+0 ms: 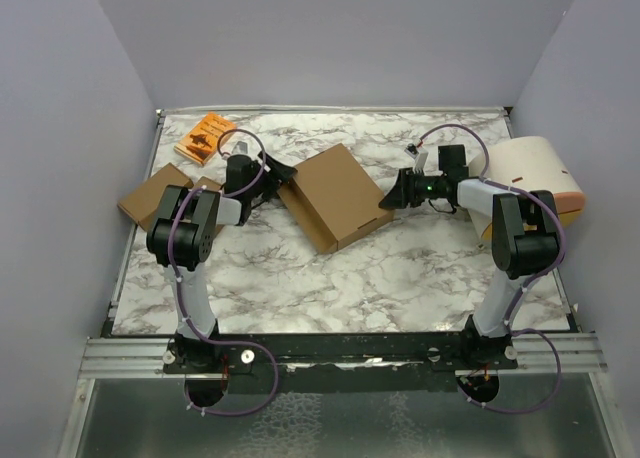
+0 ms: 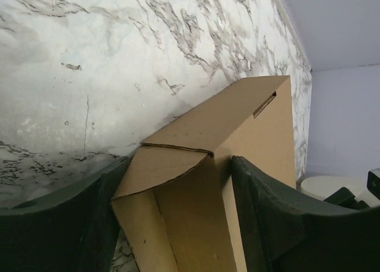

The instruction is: Fold the paper box

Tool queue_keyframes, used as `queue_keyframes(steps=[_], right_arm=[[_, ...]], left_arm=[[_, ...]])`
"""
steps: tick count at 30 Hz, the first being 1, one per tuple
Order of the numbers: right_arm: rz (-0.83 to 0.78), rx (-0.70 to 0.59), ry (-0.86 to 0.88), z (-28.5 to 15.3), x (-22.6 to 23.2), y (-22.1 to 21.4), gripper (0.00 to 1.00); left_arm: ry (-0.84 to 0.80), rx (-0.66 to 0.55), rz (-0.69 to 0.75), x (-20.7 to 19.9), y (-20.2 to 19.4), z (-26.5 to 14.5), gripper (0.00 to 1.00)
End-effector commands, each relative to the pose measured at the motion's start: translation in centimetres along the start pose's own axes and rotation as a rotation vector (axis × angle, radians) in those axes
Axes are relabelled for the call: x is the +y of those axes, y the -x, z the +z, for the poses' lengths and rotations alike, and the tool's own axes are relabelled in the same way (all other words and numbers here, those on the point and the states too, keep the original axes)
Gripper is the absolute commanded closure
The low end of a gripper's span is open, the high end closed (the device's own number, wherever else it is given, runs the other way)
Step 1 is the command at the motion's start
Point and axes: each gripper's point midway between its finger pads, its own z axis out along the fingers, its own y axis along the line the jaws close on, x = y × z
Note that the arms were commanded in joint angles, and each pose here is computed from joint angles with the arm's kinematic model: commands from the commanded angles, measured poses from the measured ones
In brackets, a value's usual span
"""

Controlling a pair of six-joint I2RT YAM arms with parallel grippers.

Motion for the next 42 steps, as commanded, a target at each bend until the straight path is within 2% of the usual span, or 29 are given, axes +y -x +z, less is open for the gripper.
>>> queue_keyframes(steps=[1,9,12,15,17,18,20,21,22,24,35,42], right_arm=[[0.038,0.095,-0.062,1.0,-1.9,-3.4,0.56],[0.037,0.098,-0.063,1.1,-1.9,-3.5,0.56],[0.037,0.098,-0.063,1.1,-1.9,-3.5,0.56],[0.035,0.1,-0.062,1.1,-1.9,-3.5,0.56],[0.035,0.1,-0.061,1.1,-1.9,-3.5,0.56],[0.036,0.101,-0.062,1.1,-1.9,-3.5,0.56],[0.035,0.101,-0.061,1.1,-1.9,-3.5,0.56],[0.035,0.102,-0.062,1.1,-1.9,-3.5,0.56],[0.035,0.101,-0.059,1.1,-1.8,-3.5,0.56],[0.033,0.101,-0.058,1.1,-1.8,-3.5,0.56],[0.034,0.103,-0.057,1.2,-1.8,-3.5,0.56],[0.034,0.104,-0.057,1.2,-1.9,-3.6,0.56]], left_arm=[[0.099,0.056,0.014,2.3,-1.7,0.4,0.36],[0.153,0.069,0.042,2.2,-1.7,0.7,0.63],[0.169,0.07,0.047,2.1,-1.8,0.8,0.7],[0.199,0.071,0.05,2.2,-1.8,0.9,0.71],[0.191,0.076,0.05,2.0,-1.9,0.9,0.63],[0.187,0.078,0.049,1.9,-1.9,0.8,0.54],[0.193,0.065,0.048,1.9,-1.7,0.5,0.27],[0.194,0.057,0.049,1.9,-1.5,0.4,0.17],[0.193,0.053,0.05,1.8,-1.3,0.2,0.14],[0.19,0.039,0.051,1.7,-0.8,-0.1,0.02],[0.137,0.012,0.127,-0.2,0.8,-0.8,0.01],[0.168,0.022,0.076,-0.2,0.9,-0.7,0.16]])
